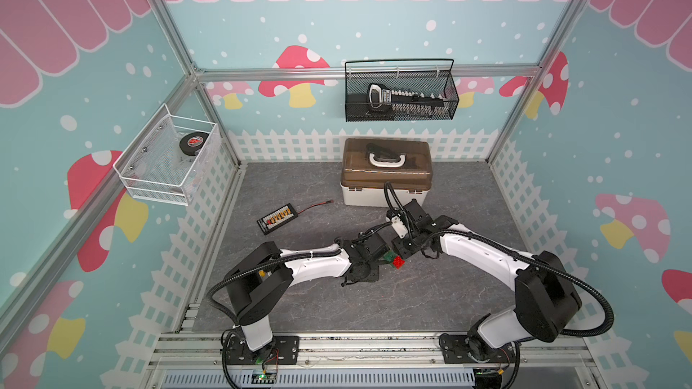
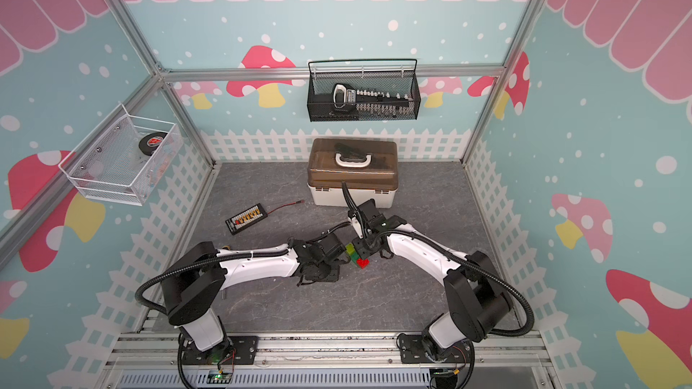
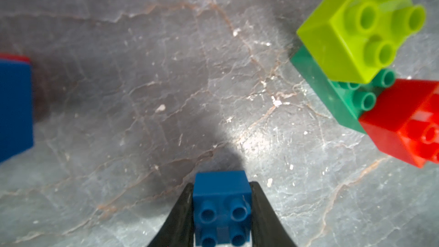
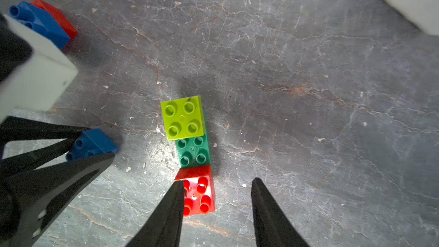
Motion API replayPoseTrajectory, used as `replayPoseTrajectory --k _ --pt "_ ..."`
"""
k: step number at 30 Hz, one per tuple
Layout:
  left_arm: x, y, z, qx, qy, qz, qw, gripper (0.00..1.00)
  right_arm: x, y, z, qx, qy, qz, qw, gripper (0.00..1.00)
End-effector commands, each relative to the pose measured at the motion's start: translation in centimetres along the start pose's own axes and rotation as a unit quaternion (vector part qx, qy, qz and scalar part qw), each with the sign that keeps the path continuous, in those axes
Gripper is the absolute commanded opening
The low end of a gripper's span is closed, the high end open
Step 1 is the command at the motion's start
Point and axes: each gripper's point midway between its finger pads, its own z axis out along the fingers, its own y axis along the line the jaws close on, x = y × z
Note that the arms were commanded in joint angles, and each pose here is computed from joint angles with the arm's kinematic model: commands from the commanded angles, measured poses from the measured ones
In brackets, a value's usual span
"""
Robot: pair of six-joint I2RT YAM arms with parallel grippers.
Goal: Assemble the letter y with lego
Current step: Move the lego brick at the center of the board, then adjust the lego brick at the center of the board.
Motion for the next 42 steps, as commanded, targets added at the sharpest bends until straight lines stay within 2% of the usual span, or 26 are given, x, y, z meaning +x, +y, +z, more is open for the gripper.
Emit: replayPoseTrajectory --k 1,3,9,11,19,28,38,42 --pt "-0.4 0.5 0.1 -0.032 -0.005 0.034 0.999 0.36 0.8 0.8 1.0 -0.029 0.021 0.011 0.999 0.48" --pt "-0.7 0.6 0.1 -0.036 -0.010 0.038 0.999 0.38 0.8 0.9 1.3 -0.036 0.024 0.013 0.999 0.48" --pt "-1.1 0.1 -0.8 -0.027 -0.017 0.048 0.998 0.56 0.9 1.4 2.1 -0.051 0.036 0.013 0.998 0.49" --pt "-1.2 -0.1 -1.4 -0.019 -0.021 0.048 0.998 0.60 0.9 1.5 2.4 -0.053 0.039 0.015 0.998 0.49" --pt "-0.2 -0.5 -4.3 0.015 -0.039 0.044 0.998 0.60 0.6 1.7 3.3 -0.058 0.055 0.009 0.997 0.49" --pt "1.6 3.4 -6.3 0.010 -0.069 -0.006 0.998 0.61 0.9 1.8 4.8 -0.052 0.082 -0.005 0.995 0.49" --pt "3.5 5.9 -5.9 -0.001 -0.064 -0.033 0.997 0.61 1.0 2.5 6.2 -0.052 0.106 -0.017 0.993 0.48" --pt "3.7 5.8 -5.4 0.001 -0.058 -0.032 0.998 0.61 0.9 2.7 6.2 -0.054 0.104 -0.017 0.993 0.42"
